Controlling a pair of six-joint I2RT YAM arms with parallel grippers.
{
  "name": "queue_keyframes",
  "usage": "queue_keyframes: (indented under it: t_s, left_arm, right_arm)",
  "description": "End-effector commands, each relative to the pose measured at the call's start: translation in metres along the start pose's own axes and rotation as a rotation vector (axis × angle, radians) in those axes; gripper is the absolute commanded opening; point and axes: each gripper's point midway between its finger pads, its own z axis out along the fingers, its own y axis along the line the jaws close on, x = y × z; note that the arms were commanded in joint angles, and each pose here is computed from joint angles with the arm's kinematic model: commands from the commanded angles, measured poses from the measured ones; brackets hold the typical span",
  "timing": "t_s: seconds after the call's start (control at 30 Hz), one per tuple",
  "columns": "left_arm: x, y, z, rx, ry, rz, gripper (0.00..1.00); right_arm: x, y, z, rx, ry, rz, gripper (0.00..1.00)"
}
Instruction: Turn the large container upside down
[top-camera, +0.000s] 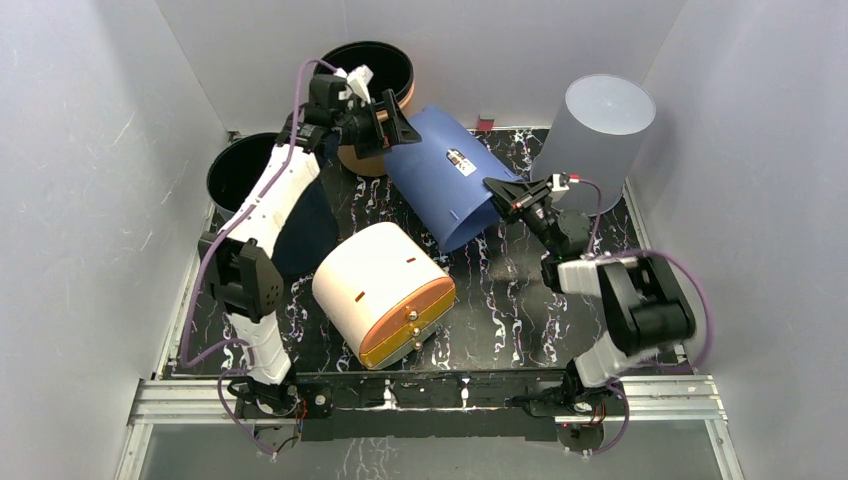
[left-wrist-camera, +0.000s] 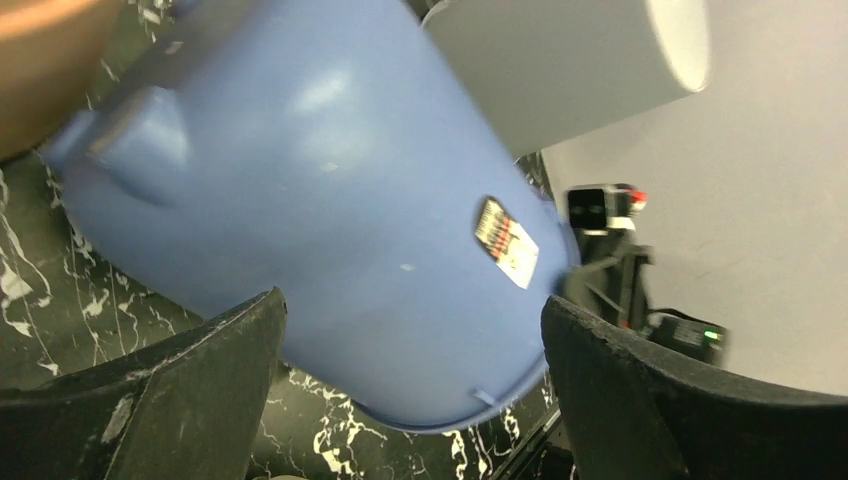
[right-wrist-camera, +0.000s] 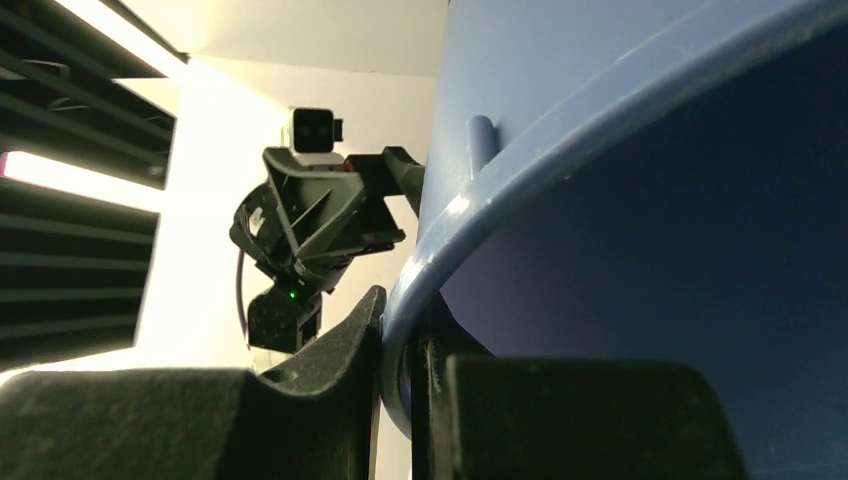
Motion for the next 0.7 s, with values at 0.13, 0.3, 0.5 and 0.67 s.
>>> queue_keyframes:
  t_s: [0.13, 0.3, 0.5, 0.67]
  left_arm:
    - [-0.038, -0.059, -0.067, 0.088, -0.154, 0.095, 0.98]
    - [-0.038, -0.079, -0.074, 0.192, -0.162, 0.114, 0.98]
    - [-0.033, -0.103, -0.082, 0.320, -0.144, 0.110, 0.99]
    - [-0.029, -0.102, -0.087, 0.315, -0.150, 0.109, 0.99]
  right_arm:
    - [0.010, 0.073, 0.000, -0.422, 0.053, -0.086, 0.00]
    - [0.009, 0.048, -0.007, -0.351, 0.037, -0.067, 0.00]
    - [0.011, 0.029, -0.032, -0.276, 0.036, -0.104, 0.00]
    - [0.017, 0.020, -0.060, -0.224, 0.045, -0.142, 0.00]
